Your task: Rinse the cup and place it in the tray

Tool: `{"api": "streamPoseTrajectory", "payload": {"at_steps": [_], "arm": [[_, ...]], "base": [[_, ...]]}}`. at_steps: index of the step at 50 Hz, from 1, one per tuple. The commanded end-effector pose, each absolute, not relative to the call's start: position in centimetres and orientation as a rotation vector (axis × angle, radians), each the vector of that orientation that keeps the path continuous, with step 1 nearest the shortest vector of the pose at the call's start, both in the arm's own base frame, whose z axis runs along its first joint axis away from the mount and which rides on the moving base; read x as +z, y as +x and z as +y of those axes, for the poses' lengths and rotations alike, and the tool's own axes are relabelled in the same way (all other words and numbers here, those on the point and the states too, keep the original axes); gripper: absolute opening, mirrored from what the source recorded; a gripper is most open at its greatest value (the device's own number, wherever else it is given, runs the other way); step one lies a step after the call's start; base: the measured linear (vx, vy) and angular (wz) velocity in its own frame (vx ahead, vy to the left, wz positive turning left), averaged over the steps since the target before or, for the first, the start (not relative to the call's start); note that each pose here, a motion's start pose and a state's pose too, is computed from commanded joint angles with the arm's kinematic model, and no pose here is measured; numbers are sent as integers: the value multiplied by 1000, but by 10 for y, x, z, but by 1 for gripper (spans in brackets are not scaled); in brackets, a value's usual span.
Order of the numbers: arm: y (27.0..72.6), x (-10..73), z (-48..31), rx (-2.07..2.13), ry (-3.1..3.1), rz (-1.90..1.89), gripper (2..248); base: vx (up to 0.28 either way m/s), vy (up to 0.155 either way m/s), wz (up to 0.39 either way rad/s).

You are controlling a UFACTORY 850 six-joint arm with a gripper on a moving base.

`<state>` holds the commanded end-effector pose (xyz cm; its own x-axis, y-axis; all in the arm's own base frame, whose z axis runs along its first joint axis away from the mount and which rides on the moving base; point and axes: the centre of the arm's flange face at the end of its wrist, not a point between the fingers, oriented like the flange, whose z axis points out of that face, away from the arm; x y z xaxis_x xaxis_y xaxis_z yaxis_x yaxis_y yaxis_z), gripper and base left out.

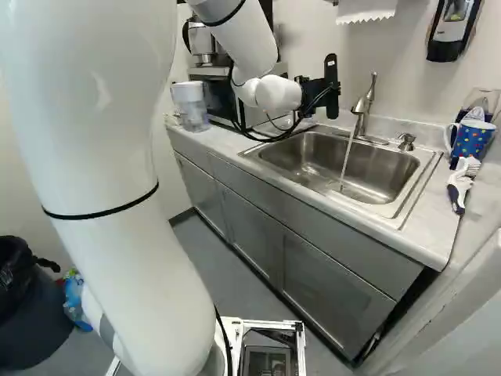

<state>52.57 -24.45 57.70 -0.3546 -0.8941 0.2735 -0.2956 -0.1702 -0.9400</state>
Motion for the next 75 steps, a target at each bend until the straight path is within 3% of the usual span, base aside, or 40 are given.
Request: {"api": "streamPoseTrajectory", "payload": {"at_steps": [75], "arm": [[526, 577, -244, -1956, -2148, 1087, 125]], "base": [[0, 0, 0]]}}
